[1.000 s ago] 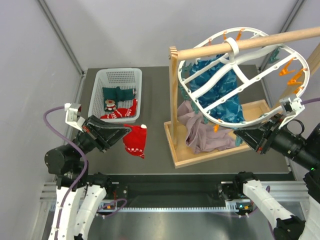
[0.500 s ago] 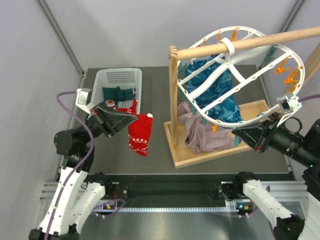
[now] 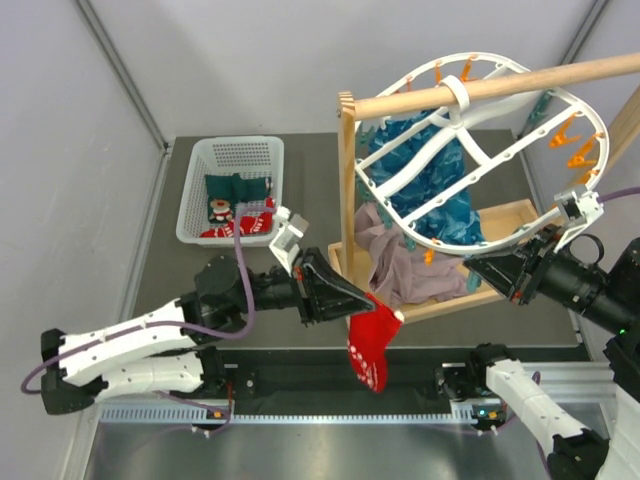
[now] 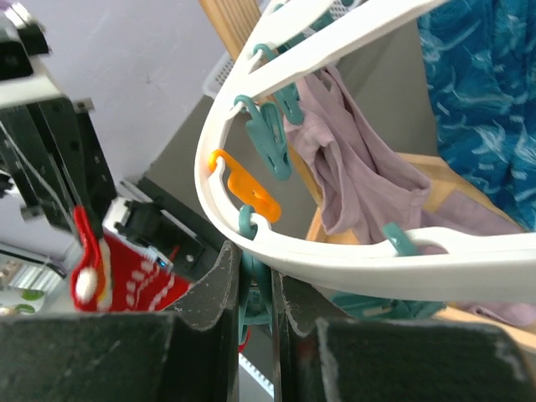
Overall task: Clip the socks to the hanger
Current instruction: Clamp the sock onto the hanger.
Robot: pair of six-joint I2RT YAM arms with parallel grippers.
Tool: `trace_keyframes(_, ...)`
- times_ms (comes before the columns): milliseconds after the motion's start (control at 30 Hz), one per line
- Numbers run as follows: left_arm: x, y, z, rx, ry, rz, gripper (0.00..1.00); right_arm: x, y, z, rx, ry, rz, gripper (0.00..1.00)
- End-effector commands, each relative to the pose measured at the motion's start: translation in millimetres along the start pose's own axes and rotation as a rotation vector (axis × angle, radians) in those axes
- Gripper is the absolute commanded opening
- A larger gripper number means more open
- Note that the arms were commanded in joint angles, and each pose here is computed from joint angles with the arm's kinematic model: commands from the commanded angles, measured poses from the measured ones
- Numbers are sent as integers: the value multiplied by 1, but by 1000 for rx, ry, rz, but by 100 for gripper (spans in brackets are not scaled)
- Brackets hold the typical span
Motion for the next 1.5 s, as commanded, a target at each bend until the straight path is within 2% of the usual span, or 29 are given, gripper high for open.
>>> trace_keyframes(0,-2,32,16,-68,70,65,0,7,6,-5,4,20,-108,0)
trace_keyframes(167,-11,80,25,-96,60,167,0,19,3,-5,-16,39,-246,0)
trace_keyframes(367,-9,114,30,-122,83,136,0,23,-2,-4,-18,44,-260,0)
trace_keyframes(700,-12,121,14,-191,114,117,0,22,-4,1,-11,37,-266,0)
trace_keyframes(1267,-6,109,9,-138,138,-29,0,26,-10,-1,-16,29,-263,0)
trace_keyframes(1467,-9,105,3,-160,128,-30,0,24,-8,1,17,34,-258,0)
Point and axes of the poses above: each gripper's point midway between its finger pads, its own y axis out along the fingers, its own x axis along the line the jaws close on, z = x × y, the point moved 10 cm from there along -y, back along the fingers, and after that the axes turned 8 degrees about y, right-handed, at the moved point
